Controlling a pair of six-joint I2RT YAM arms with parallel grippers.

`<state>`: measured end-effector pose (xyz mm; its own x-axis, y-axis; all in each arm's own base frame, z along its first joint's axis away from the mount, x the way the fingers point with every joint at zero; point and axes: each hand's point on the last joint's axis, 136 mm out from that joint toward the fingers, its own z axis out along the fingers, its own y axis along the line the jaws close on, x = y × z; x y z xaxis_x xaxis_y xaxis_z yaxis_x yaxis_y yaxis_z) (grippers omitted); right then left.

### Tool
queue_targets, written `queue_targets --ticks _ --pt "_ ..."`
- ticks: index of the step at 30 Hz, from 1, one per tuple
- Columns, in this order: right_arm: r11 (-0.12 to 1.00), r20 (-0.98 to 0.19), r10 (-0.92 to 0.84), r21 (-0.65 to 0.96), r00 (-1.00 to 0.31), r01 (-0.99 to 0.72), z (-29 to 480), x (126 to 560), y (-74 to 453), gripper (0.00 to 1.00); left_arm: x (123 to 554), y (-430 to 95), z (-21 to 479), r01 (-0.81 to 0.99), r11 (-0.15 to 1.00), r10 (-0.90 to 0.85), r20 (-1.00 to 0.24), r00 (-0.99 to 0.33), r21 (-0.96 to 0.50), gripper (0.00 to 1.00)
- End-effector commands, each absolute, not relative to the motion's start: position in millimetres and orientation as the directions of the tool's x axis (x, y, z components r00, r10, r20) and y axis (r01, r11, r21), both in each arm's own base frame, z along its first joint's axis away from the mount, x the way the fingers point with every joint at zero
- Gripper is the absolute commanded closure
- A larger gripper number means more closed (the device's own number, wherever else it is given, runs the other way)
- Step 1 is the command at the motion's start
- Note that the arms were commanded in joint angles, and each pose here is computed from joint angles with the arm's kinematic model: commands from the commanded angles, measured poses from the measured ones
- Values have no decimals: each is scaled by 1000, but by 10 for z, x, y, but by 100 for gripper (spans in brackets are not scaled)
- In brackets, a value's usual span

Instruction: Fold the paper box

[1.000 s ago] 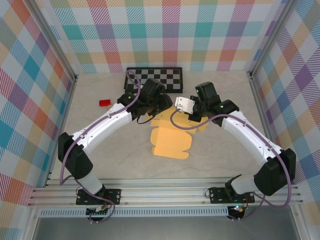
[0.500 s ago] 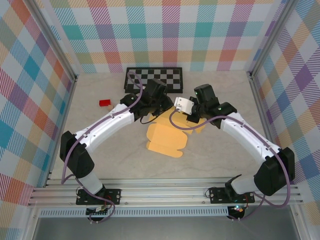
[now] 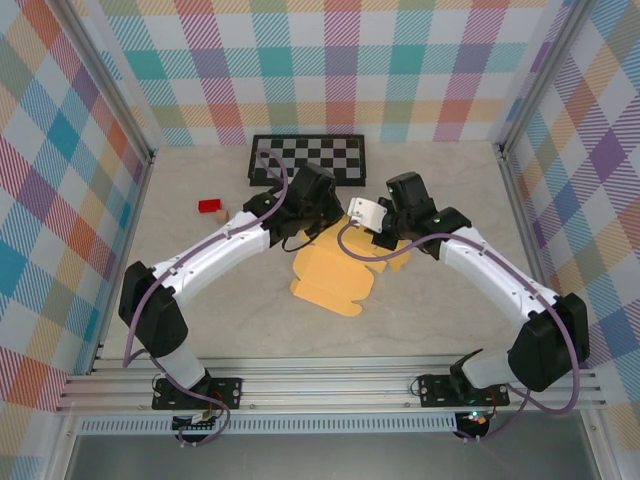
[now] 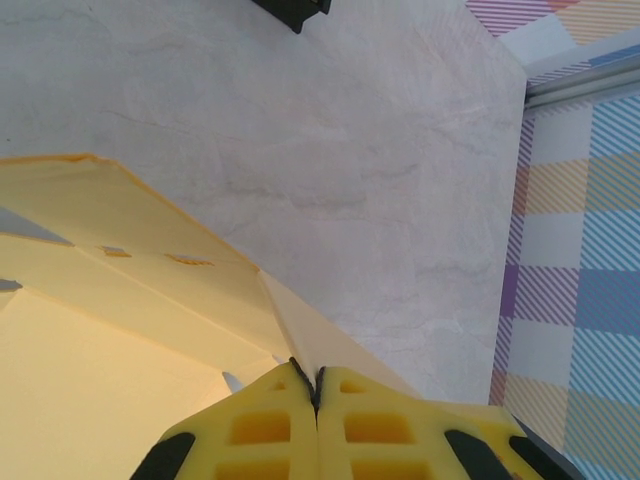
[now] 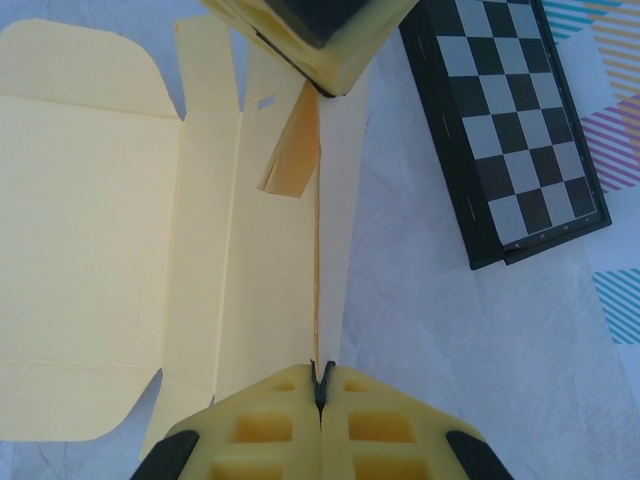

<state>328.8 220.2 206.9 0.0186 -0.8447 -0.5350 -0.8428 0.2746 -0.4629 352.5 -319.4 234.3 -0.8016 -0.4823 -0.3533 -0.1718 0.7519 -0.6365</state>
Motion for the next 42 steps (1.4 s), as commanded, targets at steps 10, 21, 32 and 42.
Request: queue_targets --ticks 10,21,32,42 --pt "242 -519 -854 -477 48 -845 1941 3376 2269 100 3300 -2411 2332 -106 835 -396 -455 -797 -540 74" --pt "184 -418 -908 -476 37 -860 1753 3431 2167 100 2934 -2574 1642 230 763 -208 -566 -797 -604 70" --pt "173 -427 -903 -454 43 -874 1756 3318 2156 100 3136 -2677 1072 317 876 -34 -701 -713 -364 62" --pt "167 -446 -893 -435 50 -885 1742 3258 2182 100 3167 -2614 765 317 878 -17 -685 -729 -359 48"
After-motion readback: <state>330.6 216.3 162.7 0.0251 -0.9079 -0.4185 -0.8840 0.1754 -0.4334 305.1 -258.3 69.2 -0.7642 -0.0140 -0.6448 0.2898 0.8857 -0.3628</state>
